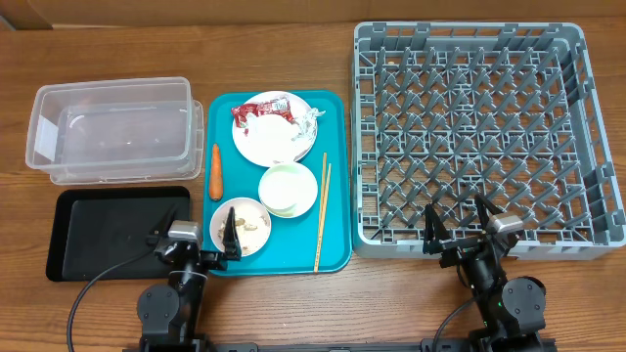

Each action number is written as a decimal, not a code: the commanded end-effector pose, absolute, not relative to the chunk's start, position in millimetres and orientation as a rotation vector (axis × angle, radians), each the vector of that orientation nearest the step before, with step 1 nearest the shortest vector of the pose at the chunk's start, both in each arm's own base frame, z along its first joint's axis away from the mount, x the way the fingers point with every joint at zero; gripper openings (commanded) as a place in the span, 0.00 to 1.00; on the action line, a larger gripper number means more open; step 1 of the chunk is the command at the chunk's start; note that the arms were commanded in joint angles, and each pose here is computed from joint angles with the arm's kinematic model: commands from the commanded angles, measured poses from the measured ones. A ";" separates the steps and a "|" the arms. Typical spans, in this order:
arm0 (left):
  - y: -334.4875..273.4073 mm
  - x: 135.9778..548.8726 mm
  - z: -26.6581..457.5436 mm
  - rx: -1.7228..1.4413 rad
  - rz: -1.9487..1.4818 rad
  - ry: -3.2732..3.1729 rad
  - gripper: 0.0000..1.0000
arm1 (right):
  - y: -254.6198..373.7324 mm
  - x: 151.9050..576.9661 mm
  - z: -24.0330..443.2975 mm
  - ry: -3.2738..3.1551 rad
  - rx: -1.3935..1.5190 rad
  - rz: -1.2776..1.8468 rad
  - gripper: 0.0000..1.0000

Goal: Sort waste into correct bins and load items into the dishwasher

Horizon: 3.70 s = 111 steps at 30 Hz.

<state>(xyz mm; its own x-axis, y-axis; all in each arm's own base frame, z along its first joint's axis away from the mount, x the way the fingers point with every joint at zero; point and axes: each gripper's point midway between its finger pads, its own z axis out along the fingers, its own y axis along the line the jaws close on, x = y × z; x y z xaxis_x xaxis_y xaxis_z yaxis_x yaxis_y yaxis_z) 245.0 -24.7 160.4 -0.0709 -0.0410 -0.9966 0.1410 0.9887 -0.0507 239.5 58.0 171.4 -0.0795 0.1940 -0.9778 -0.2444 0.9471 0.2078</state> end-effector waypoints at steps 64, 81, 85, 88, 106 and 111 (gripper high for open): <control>-109.5 434.7 132.9 -0.091 -0.259 2.704 0.94 | 58.4 239.4 170.6 1.602 -0.045 0.364 1.00; -101.7 447.3 81.4 -0.123 -0.080 2.759 0.75 | 58.4 239.4 170.6 1.602 -0.045 0.364 1.00; -100.8 445.5 59.1 -0.124 -0.059 2.807 0.71 | 58.4 239.4 170.6 1.602 -0.045 0.364 1.00; -98.2 444.9 47.1 -0.133 -0.048 2.832 0.64 | 58.4 239.4 170.6 1.602 -0.045 0.364 1.00; -99.1 463.4 52.1 -0.138 -0.060 2.755 0.55 | 58.4 239.4 170.6 1.602 -0.045 0.364 1.00; -87.0 465.8 53.3 -0.157 0.035 2.735 0.54 | 58.4 239.4 170.6 1.602 -0.045 0.364 1.00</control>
<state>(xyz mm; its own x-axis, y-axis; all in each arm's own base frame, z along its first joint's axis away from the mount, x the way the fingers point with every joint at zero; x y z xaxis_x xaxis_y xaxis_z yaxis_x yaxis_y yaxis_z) 457.2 -98.0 48.2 -0.9290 -0.0934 -0.3581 -0.0825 0.9955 -0.0455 239.5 58.2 171.5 -0.0793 0.1940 -0.9778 -0.2452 0.9469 0.2078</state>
